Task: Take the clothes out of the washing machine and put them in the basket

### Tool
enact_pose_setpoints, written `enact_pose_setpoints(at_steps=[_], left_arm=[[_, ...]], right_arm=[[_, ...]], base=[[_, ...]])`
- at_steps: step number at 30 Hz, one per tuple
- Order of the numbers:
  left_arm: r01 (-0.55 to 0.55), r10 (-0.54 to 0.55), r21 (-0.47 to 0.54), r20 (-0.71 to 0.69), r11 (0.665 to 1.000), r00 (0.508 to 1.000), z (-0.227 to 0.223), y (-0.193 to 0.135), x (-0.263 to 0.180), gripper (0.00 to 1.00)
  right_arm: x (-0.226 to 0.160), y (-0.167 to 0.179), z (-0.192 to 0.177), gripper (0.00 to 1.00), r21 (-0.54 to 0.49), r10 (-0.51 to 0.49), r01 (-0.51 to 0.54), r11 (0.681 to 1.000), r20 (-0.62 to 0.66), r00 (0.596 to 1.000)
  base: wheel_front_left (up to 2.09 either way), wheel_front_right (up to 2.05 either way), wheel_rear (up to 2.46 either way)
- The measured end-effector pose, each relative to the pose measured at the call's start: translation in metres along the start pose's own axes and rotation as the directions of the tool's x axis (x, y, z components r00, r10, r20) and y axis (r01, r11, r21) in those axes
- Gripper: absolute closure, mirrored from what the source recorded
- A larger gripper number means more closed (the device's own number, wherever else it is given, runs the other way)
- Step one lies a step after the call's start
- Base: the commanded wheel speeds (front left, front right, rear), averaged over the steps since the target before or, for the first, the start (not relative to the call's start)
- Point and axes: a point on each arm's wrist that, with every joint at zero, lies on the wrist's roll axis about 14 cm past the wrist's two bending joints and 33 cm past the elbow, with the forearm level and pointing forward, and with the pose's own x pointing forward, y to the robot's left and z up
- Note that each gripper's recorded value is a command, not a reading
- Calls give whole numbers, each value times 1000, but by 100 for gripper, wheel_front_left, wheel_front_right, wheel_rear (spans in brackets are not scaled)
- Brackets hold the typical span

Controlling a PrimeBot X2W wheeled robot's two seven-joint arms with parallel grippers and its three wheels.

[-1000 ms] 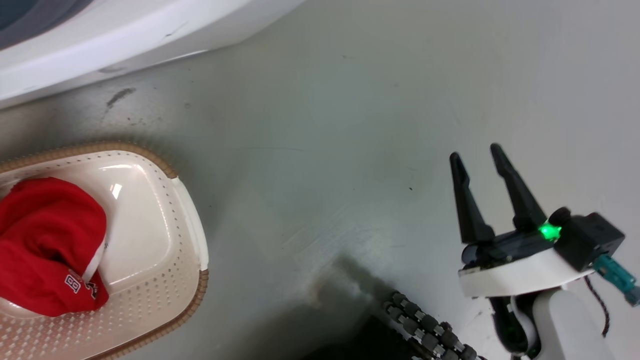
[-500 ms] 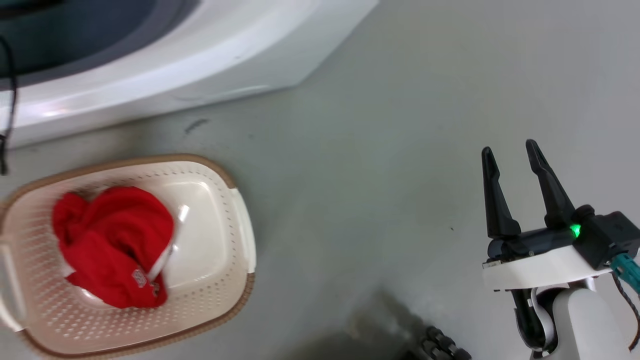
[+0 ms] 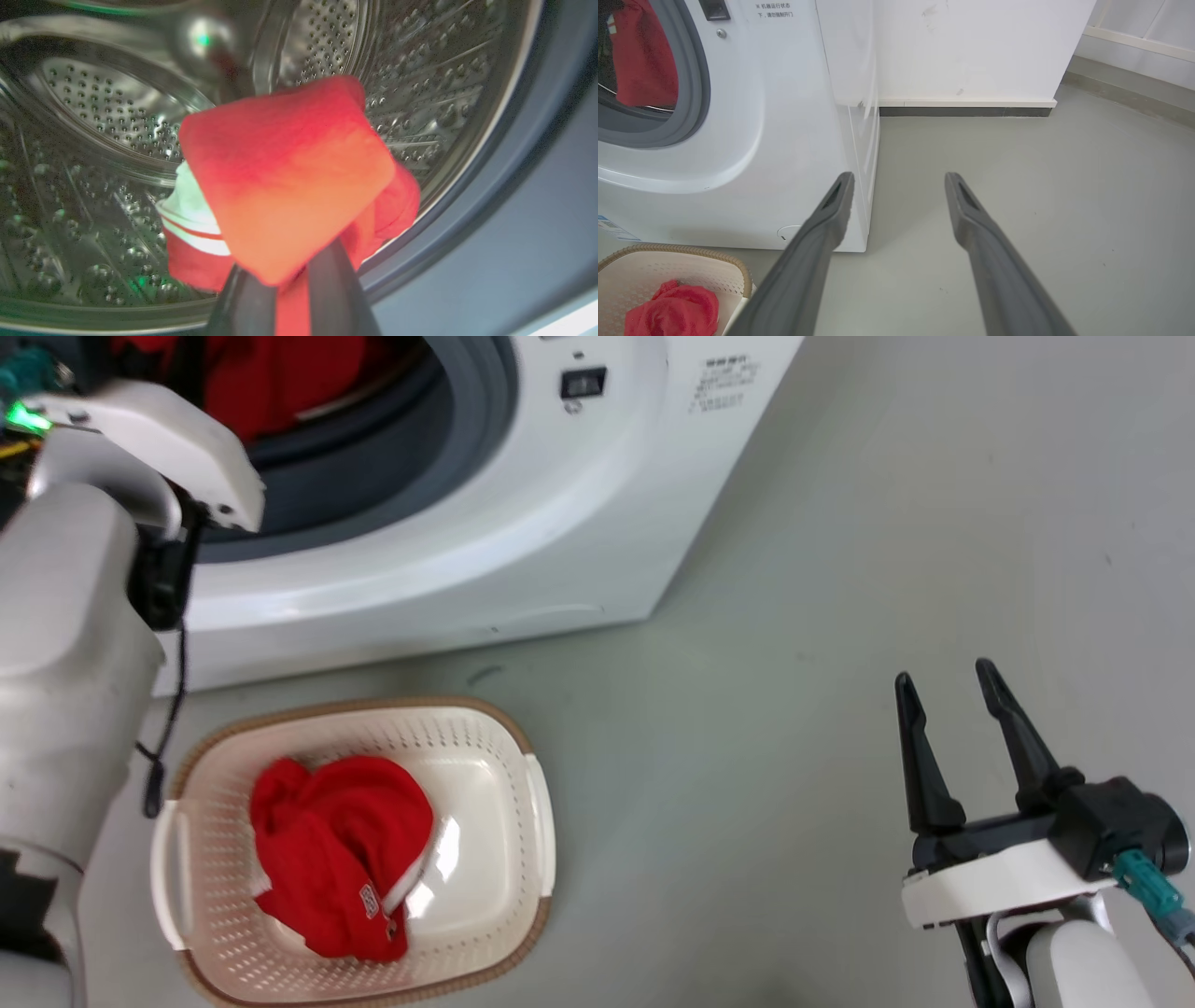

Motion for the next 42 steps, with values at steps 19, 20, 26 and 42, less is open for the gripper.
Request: enact_pose_setpoints(at_steps=[19,20,26,42], left_arm=[[-10,8,6,268,1000,963,85,-31,-143,100],[-1,1,0,272,1000,962,84,-35,-150,100],[45,-33,-37,280,998,959,78,-59,-187,100],[173,-224,-238,-205,956,953,-55,-120,-217,100]], right_arm=[[-26,24,46,0,8,72,-74,997,133,989],[-26,25,47,0,9,74,-76,997,136,988],[-28,30,51,0,12,88,-91,996,150,985],[-20,30,38,0,3,88,-89,996,110,990]], base=[[0,0,0],[0,0,0],[0,0,0],[0,0,0]])
